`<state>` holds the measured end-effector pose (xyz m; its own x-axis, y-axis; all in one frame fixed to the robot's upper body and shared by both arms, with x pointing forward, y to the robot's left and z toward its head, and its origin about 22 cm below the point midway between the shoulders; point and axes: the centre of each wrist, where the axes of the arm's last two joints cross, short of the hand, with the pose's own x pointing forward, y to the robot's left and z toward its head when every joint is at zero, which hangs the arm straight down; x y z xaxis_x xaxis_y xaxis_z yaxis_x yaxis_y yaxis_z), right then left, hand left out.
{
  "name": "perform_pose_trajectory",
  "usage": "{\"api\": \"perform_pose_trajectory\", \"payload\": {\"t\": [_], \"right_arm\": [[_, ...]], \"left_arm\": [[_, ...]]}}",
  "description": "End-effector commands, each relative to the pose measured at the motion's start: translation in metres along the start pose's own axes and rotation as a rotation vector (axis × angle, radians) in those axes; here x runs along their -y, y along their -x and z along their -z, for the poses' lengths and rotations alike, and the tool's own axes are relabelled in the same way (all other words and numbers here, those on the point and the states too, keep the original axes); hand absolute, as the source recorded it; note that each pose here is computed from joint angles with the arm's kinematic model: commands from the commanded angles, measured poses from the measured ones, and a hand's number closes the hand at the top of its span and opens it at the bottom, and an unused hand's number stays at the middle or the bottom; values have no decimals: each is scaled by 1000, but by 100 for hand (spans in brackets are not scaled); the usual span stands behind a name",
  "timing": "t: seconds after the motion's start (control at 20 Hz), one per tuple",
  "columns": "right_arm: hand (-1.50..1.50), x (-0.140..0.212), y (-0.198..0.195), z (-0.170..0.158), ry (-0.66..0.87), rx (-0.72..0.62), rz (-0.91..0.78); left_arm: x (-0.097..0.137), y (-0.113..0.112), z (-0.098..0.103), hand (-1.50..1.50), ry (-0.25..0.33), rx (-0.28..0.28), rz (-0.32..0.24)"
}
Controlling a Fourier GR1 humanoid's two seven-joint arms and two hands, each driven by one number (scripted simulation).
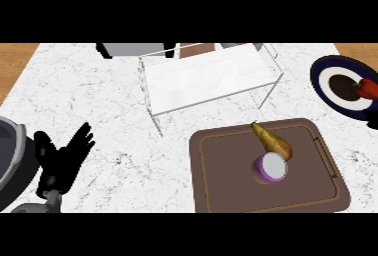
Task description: Pick the can from the tray and place it in the tiered shelf
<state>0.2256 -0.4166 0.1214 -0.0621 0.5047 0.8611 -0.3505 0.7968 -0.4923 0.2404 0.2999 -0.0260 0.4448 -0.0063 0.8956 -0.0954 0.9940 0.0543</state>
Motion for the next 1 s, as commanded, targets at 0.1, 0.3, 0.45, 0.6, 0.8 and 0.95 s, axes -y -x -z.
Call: {"api": "perform_pose_trajectory", "payload": {"t": [0.1,0.3,0.45,0.6,0.8,0.95], "right_arm": [[-150,-18,-66,3,-42,-125,-112],[-150,-60,-95,11,34,-177,-130],[-150,-74,-104,32,70,-244,-192],[-150,-93,-121,37,63,-298,-228],[-150,-114,-99,51,-5,-382,-261],[-150,-132,-119,68,-31,-374,-338]], "left_arm": [[20,-3,1,0,1,7,-8],[9,0,6,0,-1,-9,15],[7,-18,7,0,17,3,-7],[24,9,11,0,15,5,15],[11,7,-3,0,17,-6,-4],[9,6,13,0,15,-1,-2]]}}
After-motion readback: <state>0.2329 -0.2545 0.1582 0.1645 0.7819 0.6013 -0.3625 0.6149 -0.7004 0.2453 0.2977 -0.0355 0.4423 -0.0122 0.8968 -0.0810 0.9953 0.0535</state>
